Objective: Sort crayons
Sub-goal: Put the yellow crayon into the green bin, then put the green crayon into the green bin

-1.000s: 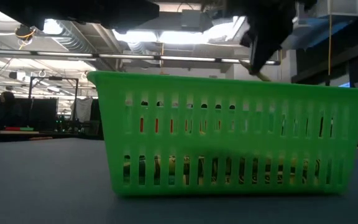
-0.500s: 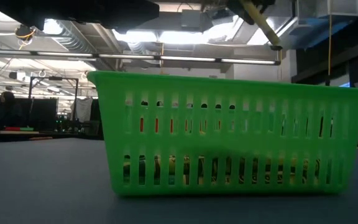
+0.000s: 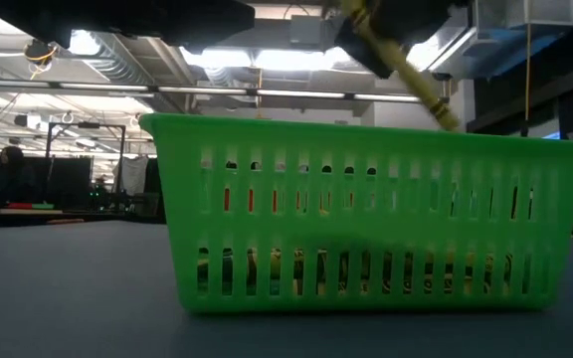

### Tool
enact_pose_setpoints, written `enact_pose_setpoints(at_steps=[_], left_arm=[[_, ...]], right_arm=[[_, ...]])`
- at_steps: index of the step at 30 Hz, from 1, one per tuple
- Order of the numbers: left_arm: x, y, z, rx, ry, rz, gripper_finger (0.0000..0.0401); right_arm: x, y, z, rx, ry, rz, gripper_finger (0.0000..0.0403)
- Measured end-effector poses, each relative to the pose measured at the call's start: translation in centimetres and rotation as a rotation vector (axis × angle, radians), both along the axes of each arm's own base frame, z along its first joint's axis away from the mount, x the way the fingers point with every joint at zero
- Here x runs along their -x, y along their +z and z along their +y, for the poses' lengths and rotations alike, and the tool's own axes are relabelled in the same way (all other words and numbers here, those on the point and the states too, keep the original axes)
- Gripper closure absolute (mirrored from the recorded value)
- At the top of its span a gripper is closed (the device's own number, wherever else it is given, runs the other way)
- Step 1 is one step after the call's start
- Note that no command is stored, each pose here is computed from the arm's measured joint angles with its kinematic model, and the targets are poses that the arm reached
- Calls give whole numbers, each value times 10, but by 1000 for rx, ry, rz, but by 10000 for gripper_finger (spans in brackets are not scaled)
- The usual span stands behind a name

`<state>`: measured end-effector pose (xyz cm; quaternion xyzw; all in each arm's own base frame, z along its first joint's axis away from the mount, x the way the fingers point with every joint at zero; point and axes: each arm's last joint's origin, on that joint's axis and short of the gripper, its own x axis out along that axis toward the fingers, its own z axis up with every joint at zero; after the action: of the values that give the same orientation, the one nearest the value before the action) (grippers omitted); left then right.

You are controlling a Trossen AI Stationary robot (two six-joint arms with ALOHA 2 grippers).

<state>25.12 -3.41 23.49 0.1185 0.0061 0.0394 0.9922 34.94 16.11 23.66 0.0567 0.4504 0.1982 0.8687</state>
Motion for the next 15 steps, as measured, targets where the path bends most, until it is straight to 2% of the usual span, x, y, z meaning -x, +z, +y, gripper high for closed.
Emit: enact_pose_setpoints(at_steps=[4,6,11,15], left_arm=[[0,0,-1,0,-4,1,273],[0,0,-1,0,-4,1,273],[0,0,-1,-1,-4,1,273],[0,0,-1,-1,-3,1,273]], right_arm=[[-3,-10,0,9,-11,34,380],[-4,-11,-2,2,-24,39,365],[-4,-10,-2,-21,-14,56,284],[4,-1,-7,-63,2,149,226]])
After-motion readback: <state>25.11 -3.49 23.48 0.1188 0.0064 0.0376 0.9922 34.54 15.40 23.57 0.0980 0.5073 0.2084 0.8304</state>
